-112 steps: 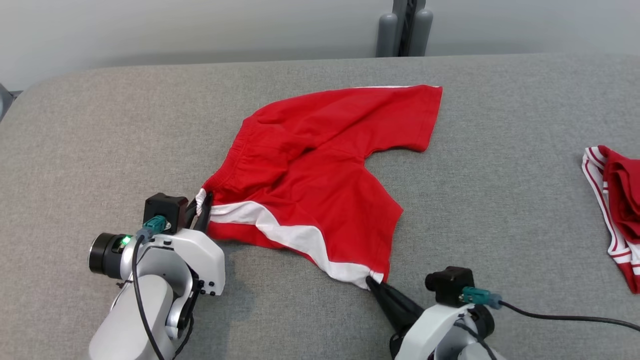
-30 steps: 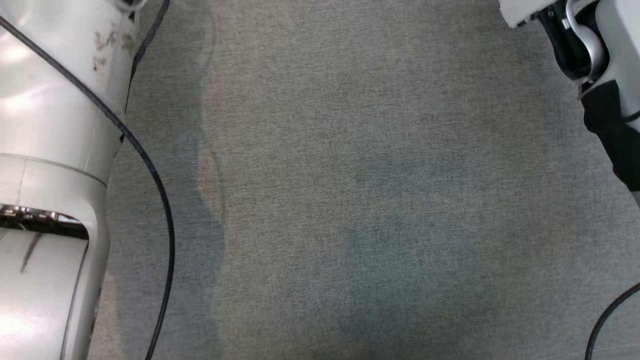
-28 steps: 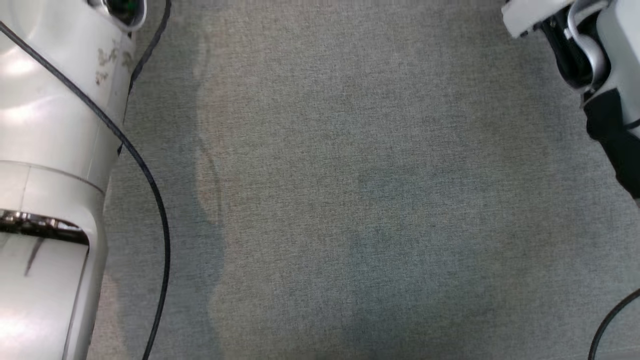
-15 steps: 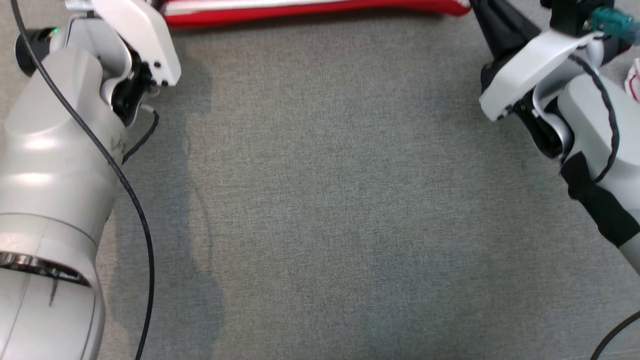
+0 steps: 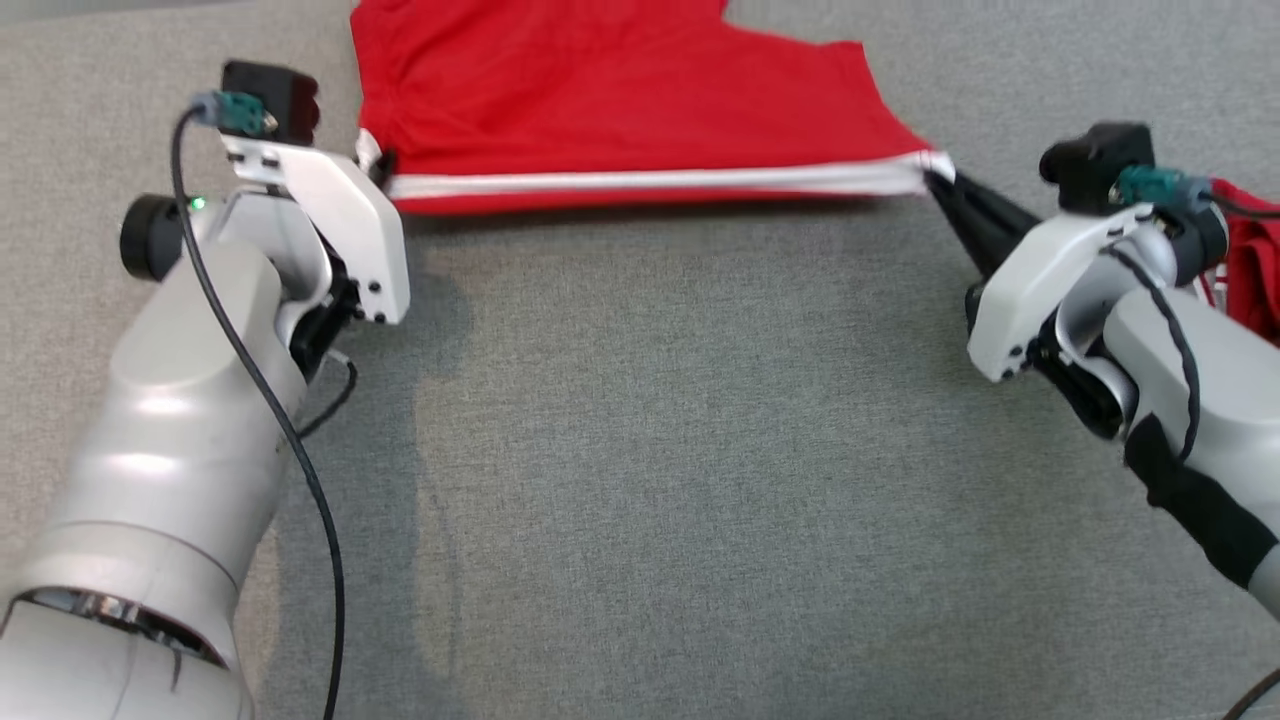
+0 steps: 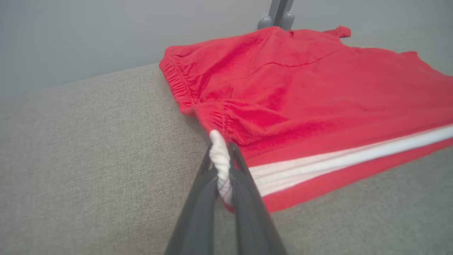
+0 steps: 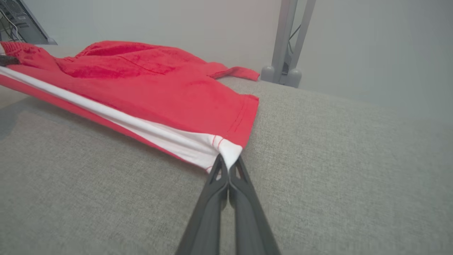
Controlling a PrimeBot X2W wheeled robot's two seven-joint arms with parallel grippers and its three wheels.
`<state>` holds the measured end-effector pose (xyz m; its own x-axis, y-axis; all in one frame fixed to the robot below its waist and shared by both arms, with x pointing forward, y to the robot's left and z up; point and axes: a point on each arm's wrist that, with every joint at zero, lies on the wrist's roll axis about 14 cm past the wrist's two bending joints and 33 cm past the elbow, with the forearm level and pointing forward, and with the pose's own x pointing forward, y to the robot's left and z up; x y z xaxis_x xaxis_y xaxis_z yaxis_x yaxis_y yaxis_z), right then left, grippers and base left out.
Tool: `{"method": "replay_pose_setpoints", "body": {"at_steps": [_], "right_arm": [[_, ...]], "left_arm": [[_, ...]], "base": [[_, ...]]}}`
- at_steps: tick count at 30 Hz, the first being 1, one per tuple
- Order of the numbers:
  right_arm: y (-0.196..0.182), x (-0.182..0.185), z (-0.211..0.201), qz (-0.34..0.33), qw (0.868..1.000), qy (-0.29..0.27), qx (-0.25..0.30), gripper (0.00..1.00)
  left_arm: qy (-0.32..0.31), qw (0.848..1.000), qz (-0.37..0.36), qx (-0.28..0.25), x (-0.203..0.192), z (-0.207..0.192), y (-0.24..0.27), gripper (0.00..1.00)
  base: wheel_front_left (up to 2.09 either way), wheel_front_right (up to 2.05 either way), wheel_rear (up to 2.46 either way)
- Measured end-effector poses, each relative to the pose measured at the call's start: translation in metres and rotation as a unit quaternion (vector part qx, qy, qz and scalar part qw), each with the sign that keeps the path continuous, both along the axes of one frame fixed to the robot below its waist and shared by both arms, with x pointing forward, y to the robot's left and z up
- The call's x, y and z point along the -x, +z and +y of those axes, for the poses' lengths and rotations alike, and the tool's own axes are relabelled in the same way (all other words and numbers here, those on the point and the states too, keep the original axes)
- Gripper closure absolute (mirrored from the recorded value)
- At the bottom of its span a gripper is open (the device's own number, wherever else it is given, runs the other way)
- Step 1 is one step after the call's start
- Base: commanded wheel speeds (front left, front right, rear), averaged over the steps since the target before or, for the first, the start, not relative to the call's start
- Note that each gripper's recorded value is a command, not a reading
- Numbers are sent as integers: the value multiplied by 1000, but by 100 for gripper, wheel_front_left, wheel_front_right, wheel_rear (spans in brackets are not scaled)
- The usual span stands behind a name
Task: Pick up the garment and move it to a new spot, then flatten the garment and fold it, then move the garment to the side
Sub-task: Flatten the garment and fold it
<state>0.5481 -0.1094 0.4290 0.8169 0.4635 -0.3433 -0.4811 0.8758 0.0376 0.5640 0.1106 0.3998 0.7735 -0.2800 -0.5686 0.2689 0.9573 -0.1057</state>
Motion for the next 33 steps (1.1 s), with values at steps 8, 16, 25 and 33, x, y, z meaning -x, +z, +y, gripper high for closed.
{"method": "replay_pose_setpoints", "body": {"at_steps": [8,16,25,33], "right_arm": [[-1,31,-7,33,999,3,11,100],[4,57,-14,52,999,2,7,100],[5,89,-17,82,997,7,-6,100],[3,131,-16,123,992,22,-14,100]], "left_arm": [[-17,1000,9,-2,33,-5,-1,100],[-9,999,12,31,60,-11,7,100],[-19,999,14,28,97,-10,3,100],[-8,998,26,63,137,-12,-4,100]], "base": [[0,0,0],[0,0,0],[0,0,0],[0,0,0]]}}
